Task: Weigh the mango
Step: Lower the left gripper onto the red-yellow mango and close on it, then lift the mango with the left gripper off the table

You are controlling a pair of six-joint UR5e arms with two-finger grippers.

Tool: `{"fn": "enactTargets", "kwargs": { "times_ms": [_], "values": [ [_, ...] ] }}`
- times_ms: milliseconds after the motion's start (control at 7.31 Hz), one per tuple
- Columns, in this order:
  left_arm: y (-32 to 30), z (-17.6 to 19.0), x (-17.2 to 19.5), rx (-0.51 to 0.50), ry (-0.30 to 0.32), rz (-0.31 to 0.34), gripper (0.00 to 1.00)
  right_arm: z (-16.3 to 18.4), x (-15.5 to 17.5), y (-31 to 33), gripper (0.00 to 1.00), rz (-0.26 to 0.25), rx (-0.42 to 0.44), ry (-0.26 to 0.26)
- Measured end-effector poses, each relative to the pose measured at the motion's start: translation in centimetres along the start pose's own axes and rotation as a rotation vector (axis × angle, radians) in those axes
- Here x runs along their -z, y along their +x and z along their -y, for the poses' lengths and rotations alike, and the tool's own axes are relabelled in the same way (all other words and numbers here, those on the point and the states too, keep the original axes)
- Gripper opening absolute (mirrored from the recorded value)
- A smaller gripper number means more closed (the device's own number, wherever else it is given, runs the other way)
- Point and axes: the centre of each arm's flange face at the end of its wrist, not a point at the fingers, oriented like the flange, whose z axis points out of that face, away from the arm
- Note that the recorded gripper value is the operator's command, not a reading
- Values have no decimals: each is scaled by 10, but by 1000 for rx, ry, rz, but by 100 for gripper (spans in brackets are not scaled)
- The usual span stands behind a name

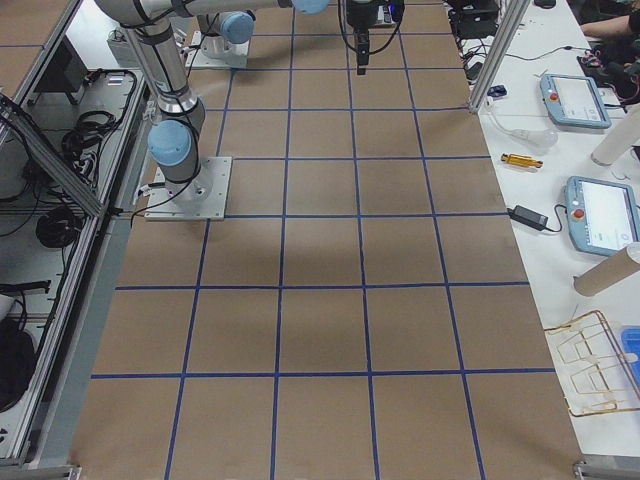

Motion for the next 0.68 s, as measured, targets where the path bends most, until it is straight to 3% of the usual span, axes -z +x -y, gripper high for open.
{"fn": "enactTargets", "kwargs": {
  "times_ms": [684],
  "values": [
    [12,-17,-39,-22,52,15,98,0,0,0,100,0,0,0]
  ]
}}
